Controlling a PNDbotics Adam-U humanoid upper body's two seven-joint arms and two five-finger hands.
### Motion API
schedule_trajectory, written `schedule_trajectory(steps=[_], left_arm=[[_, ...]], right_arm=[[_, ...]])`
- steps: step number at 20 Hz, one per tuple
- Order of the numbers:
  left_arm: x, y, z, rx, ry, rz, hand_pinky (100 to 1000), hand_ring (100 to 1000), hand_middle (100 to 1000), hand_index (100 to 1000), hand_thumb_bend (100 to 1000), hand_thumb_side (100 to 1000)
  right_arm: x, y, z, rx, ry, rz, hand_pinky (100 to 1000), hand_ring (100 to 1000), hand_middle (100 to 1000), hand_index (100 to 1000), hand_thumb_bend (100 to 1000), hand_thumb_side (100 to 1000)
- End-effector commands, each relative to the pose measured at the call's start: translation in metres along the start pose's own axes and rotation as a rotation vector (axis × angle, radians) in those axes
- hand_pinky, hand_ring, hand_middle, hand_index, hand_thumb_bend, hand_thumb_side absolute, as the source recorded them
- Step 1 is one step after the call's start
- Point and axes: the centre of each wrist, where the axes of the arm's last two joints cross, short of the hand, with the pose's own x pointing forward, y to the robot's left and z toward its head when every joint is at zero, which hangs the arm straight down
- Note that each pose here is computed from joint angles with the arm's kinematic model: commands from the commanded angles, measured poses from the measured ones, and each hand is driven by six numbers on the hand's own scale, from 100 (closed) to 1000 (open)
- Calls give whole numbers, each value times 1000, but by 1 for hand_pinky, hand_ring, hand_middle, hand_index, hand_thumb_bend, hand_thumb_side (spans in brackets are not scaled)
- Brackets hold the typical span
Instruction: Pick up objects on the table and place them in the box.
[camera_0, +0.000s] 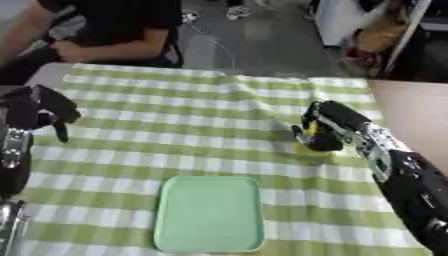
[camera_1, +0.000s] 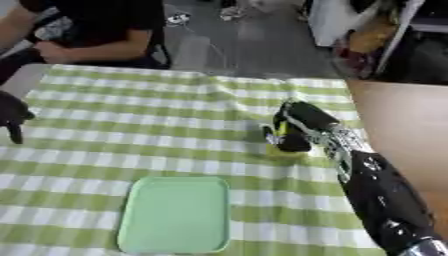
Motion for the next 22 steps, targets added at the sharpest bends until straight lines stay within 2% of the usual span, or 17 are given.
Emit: schedule_trajectory(steps=[1, 7, 22], left_arm=[[6, 3, -4, -1, -29, -4, 233, 465, 485, 430, 618, 999], [6, 3, -4, -1, -28, -7, 234, 465, 485, 430, 618, 999], [6, 3, -4, -2, -27, -8, 234, 465, 485, 430, 619, 999]], right_arm=[[-4, -25, 0, -52, -17, 59, 100, 100, 178, 388, 100, 645], [13, -58, -2, -189, -106, 129, 100, 100, 159, 367, 100, 630], [41, -78, -4, -231, -209, 175, 100, 100, 161, 366, 100, 633]])
